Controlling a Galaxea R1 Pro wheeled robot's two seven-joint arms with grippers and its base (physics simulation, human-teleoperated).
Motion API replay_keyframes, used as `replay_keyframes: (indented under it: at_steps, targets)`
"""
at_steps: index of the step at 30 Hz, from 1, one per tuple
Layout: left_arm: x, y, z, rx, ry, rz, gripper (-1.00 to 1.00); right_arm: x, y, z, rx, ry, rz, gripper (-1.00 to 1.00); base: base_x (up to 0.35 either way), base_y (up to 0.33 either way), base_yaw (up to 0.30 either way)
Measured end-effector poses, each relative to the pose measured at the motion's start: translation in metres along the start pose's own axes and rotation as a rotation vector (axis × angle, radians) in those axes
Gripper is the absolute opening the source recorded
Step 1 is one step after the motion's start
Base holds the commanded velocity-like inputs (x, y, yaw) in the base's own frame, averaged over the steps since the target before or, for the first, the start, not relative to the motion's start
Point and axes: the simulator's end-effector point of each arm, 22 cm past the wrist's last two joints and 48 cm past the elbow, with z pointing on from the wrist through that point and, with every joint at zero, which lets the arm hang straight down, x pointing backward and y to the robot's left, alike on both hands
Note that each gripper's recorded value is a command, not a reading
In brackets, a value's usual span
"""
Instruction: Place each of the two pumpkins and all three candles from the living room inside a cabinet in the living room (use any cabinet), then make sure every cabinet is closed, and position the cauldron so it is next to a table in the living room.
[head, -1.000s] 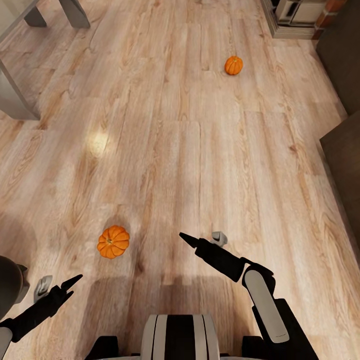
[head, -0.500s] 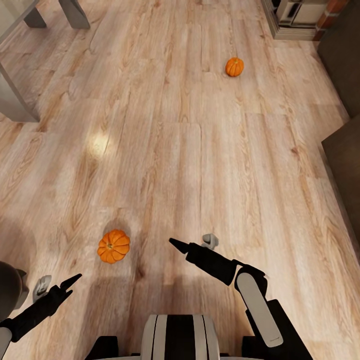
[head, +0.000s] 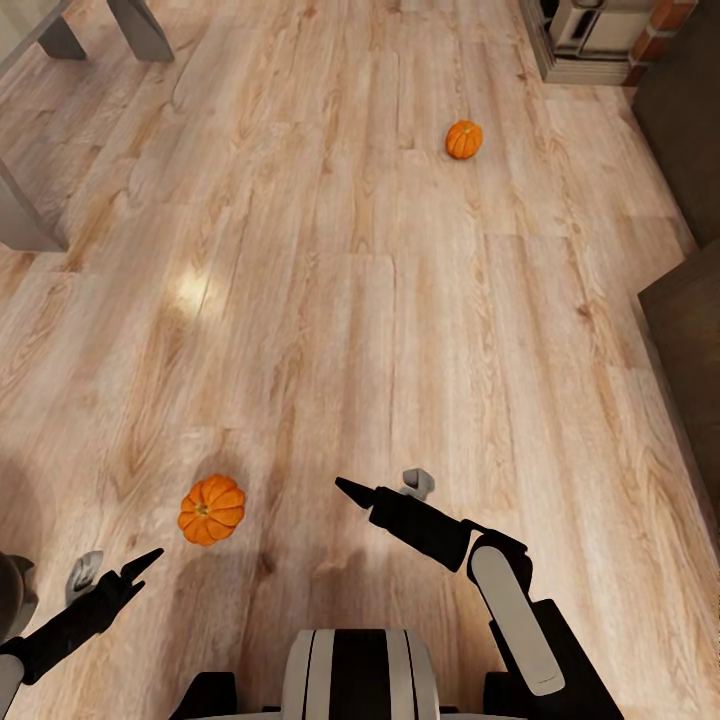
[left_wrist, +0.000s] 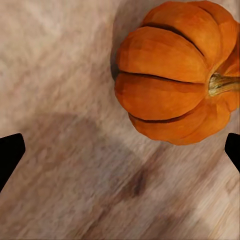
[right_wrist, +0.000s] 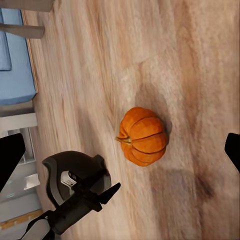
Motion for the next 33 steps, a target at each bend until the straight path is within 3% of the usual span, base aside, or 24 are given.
replay_keyframes:
  at_steps: [33]
  targets:
    - [-0.0029,0.0012,0.0001,-0.002,-0.018,0.011,1.0,-0.0003,0.0005,0.0,-0.001,-0.001,-0.001,1.0,0.07,-0.028,0.0]
